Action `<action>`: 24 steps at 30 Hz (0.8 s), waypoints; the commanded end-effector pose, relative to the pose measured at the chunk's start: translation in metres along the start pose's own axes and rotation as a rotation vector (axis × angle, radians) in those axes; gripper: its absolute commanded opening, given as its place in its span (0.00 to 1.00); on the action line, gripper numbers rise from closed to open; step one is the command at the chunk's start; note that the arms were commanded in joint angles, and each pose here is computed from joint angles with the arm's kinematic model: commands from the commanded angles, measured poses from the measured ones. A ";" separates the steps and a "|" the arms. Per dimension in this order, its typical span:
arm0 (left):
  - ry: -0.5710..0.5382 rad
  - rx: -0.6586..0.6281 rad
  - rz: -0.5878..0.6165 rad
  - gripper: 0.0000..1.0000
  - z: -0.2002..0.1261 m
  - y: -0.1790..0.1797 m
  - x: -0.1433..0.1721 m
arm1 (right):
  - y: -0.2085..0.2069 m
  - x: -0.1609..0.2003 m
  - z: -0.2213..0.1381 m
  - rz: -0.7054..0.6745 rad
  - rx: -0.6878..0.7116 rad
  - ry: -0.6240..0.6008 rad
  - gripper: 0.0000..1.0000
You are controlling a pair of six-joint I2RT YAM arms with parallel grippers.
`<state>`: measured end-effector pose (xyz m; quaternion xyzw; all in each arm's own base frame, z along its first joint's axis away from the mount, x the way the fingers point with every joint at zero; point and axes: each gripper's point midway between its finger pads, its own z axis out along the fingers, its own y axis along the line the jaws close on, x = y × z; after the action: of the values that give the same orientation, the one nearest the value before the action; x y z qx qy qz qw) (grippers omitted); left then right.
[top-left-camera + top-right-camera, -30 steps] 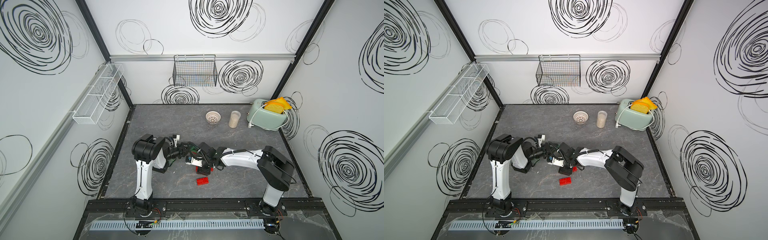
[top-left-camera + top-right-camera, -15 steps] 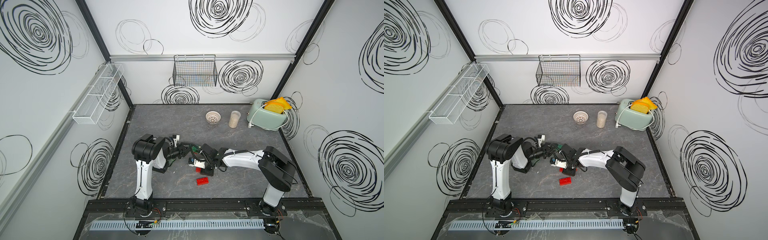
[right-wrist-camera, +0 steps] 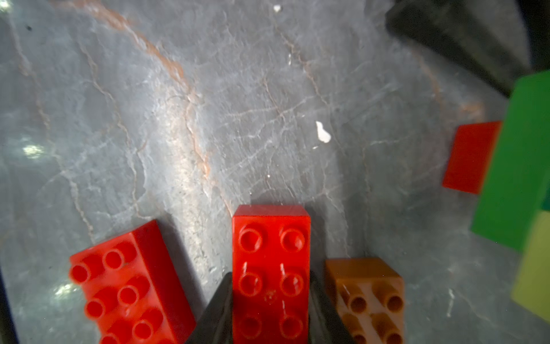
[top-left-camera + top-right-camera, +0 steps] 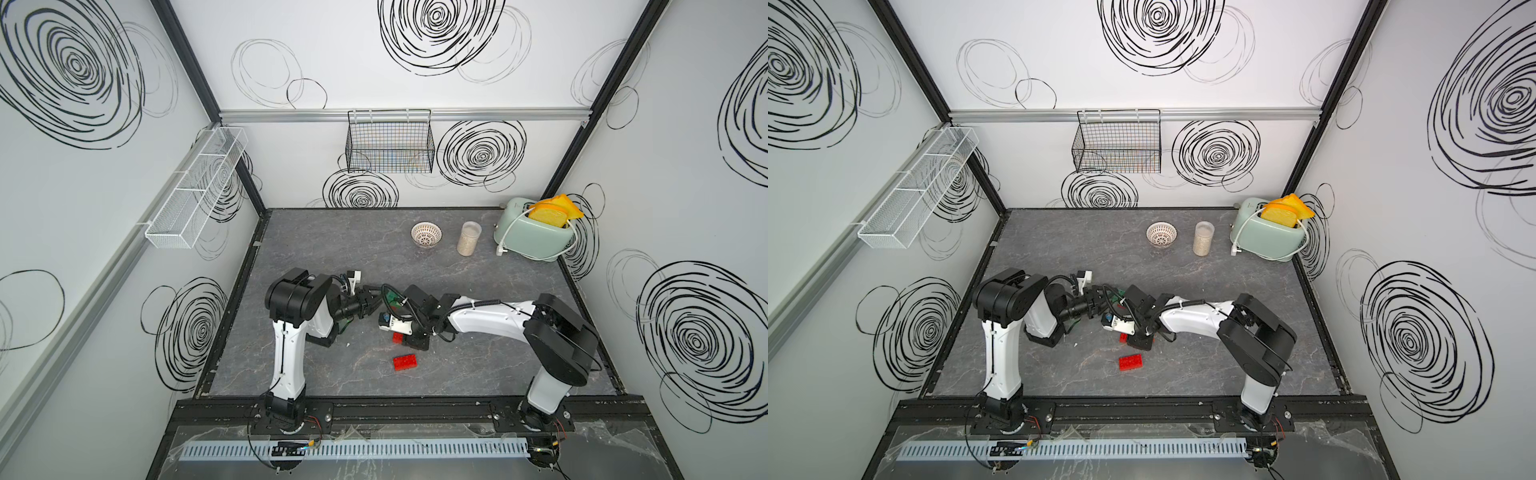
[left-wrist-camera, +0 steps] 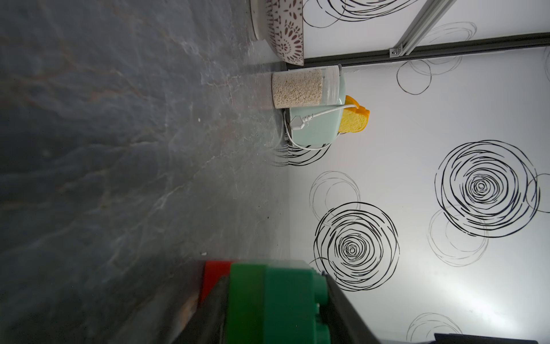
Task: Assemble a heart with lego
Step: Pick up the lego brick from the center of the board, then assemble the lego brick with the lego brick.
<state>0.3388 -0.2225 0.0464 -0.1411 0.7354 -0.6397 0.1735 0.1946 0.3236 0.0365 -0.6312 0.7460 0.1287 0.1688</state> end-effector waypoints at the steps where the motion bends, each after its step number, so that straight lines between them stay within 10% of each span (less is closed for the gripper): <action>1: -0.018 0.115 0.093 0.56 -0.003 -0.031 0.000 | -0.007 -0.020 -0.034 -0.004 0.005 -0.069 0.23; 12: -0.049 0.134 0.094 0.98 -0.008 -0.040 -0.005 | -0.075 -0.046 -0.080 0.091 0.096 -0.138 0.24; 24: -0.102 0.111 0.069 0.97 -0.019 -0.030 -0.018 | -0.120 -0.072 -0.053 0.179 0.039 -0.072 0.25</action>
<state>0.3465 -0.2116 0.0641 -0.1703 0.7175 -0.6512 0.1794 0.3276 0.3422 0.1169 -0.5502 0.7913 0.1374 0.2285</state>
